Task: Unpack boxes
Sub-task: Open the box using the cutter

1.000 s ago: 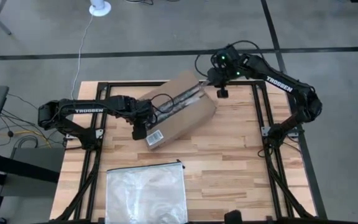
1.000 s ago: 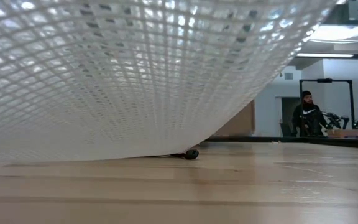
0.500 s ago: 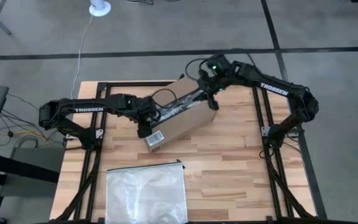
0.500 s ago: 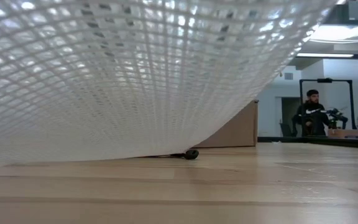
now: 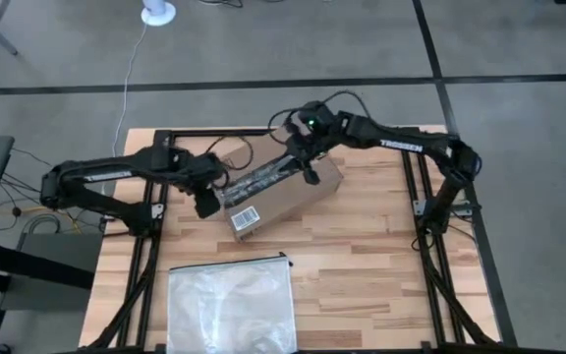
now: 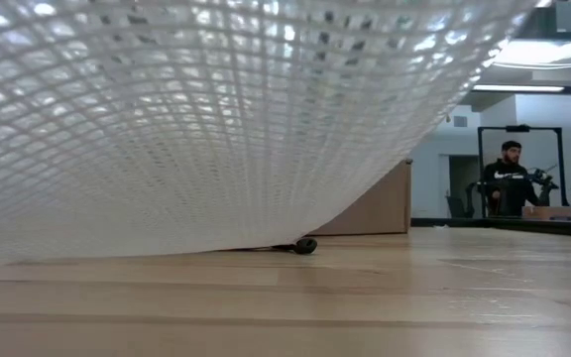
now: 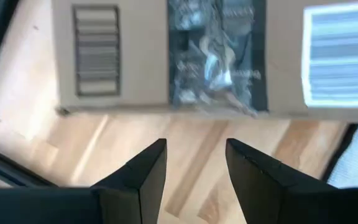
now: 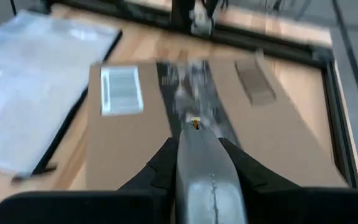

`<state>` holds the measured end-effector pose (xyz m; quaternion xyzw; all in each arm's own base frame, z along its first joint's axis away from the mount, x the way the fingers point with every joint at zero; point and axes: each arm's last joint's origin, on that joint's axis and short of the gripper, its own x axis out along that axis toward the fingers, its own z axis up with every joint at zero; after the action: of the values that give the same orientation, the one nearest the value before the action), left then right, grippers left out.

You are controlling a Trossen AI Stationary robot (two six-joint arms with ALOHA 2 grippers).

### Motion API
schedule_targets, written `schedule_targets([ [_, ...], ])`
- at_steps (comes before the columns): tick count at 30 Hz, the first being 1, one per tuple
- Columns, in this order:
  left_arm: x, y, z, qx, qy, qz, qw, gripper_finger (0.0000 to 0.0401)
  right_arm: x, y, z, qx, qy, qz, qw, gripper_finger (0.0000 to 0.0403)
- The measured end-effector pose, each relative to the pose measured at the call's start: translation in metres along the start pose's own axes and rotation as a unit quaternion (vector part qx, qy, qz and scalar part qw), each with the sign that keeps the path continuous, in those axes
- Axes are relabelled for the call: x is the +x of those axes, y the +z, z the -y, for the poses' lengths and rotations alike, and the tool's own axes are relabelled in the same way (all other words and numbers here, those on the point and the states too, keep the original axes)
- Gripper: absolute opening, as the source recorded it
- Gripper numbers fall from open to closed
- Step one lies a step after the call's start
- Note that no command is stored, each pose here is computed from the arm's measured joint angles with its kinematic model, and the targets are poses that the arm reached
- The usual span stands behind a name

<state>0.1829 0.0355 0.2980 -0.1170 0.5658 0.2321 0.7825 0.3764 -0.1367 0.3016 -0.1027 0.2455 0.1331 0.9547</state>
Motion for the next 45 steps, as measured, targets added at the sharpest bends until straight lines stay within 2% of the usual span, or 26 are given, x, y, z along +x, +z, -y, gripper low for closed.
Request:
schedule_targets([
  [5,0.021,-0.025,-0.001,-0.045,0.006,0.097,0.994,0.0153,0.029,0.007,-0.005,0.01,0.039,0.074,0.996,0.0061],
  [8,0.032,-0.024,-0.007,-0.076,-0.004,0.179,0.981,0.0153,0.046,0.006,-0.008,0.019,0.047,0.088,0.995,0.0061],
  [10,0.039,-0.022,-0.012,-0.083,0.003,0.198,0.977,0.0153,0.054,0.005,-0.01,0.022,0.051,0.095,0.994,0.0061],
  [14,0.054,-0.022,-0.026,-0.074,0.036,0.178,0.981,0.0153,0.065,0.002,-0.008,0.04,0.049,0.114,0.992,0.0061],
  [20,0.075,-0.021,-0.039,-0.069,0.027,0.155,0.985,0.0153,0.081,-0.007,-0.006,0.05,0.043,0.112,0.991,0.0061],
  [29,0.076,-0.02,-0.041,-0.056,0.015,0.16,0.985,0.0153,0.098,-0.022,0.004,0.049,-0.003,0.114,0.992,0.0061],
  [45,0.076,-0.02,-0.04,-0.051,0.007,0.157,0.986,0.0153,0.121,-0.037,0.006,0.042,0.002,0.104,0.994,0.0061],
])
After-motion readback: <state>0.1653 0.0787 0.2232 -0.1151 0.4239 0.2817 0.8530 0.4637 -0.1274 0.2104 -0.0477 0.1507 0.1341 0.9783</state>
